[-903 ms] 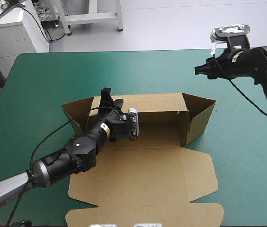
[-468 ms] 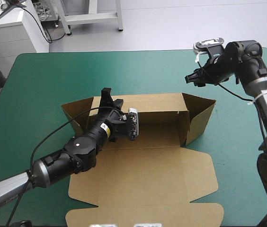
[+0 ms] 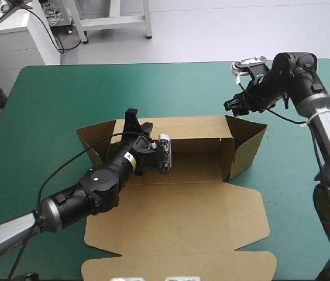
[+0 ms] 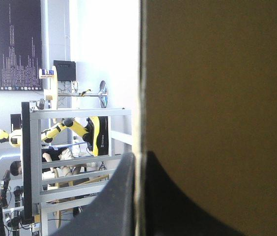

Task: Fold the box

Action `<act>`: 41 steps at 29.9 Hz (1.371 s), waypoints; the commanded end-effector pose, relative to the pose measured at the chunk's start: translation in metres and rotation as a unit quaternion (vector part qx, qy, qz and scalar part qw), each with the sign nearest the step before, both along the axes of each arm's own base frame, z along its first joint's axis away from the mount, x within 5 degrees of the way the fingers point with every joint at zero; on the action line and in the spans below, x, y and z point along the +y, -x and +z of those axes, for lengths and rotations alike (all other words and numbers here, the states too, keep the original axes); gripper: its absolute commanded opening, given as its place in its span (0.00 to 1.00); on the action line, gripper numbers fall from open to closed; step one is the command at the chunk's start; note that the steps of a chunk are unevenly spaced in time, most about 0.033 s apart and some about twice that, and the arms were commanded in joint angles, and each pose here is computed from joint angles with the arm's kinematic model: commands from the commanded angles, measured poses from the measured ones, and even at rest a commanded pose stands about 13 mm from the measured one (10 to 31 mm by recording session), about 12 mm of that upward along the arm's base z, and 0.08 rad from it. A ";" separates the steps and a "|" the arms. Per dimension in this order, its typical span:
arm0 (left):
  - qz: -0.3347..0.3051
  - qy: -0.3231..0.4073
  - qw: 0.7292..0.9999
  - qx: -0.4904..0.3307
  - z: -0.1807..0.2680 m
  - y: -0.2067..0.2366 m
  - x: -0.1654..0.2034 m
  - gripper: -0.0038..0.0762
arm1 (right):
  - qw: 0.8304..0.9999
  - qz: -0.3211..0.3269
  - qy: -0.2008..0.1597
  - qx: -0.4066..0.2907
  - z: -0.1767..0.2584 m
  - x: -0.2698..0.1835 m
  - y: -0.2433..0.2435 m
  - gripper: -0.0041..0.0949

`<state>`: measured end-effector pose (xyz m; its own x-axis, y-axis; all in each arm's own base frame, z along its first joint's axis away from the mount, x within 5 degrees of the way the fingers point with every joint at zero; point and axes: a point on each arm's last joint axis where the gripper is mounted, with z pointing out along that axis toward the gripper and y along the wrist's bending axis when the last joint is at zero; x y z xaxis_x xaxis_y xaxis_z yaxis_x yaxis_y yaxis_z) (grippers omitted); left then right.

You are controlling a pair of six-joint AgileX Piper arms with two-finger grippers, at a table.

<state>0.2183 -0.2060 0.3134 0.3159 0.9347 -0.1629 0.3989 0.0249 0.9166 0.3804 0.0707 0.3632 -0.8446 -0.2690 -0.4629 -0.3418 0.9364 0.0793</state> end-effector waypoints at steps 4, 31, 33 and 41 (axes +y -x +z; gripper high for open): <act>-0.006 0.022 0.999 -0.025 0.018 0.003 0.002 0.04 | 0.999 0.001 -0.015 -0.032 0.027 -0.002 0.014 0.52; -0.002 0.031 0.999 -0.021 0.018 0.003 0.002 0.04 | 0.998 0.052 -0.030 -0.014 0.009 -0.007 0.100 0.46; -0.003 0.031 0.999 -0.021 0.018 0.003 0.001 0.04 | 0.998 0.053 -0.029 -0.007 0.005 -0.007 0.103 0.46; -0.006 0.031 0.999 -0.022 0.018 0.003 0.001 0.04 | 0.995 0.063 -0.064 -0.038 -0.012 -0.006 0.132 0.46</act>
<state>0.2180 -0.2069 0.3135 0.3168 0.9303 -0.1846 0.4056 0.0431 0.9130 0.2633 0.0628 0.3342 -0.8362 -0.3372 -0.4326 -0.4369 0.8863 0.1536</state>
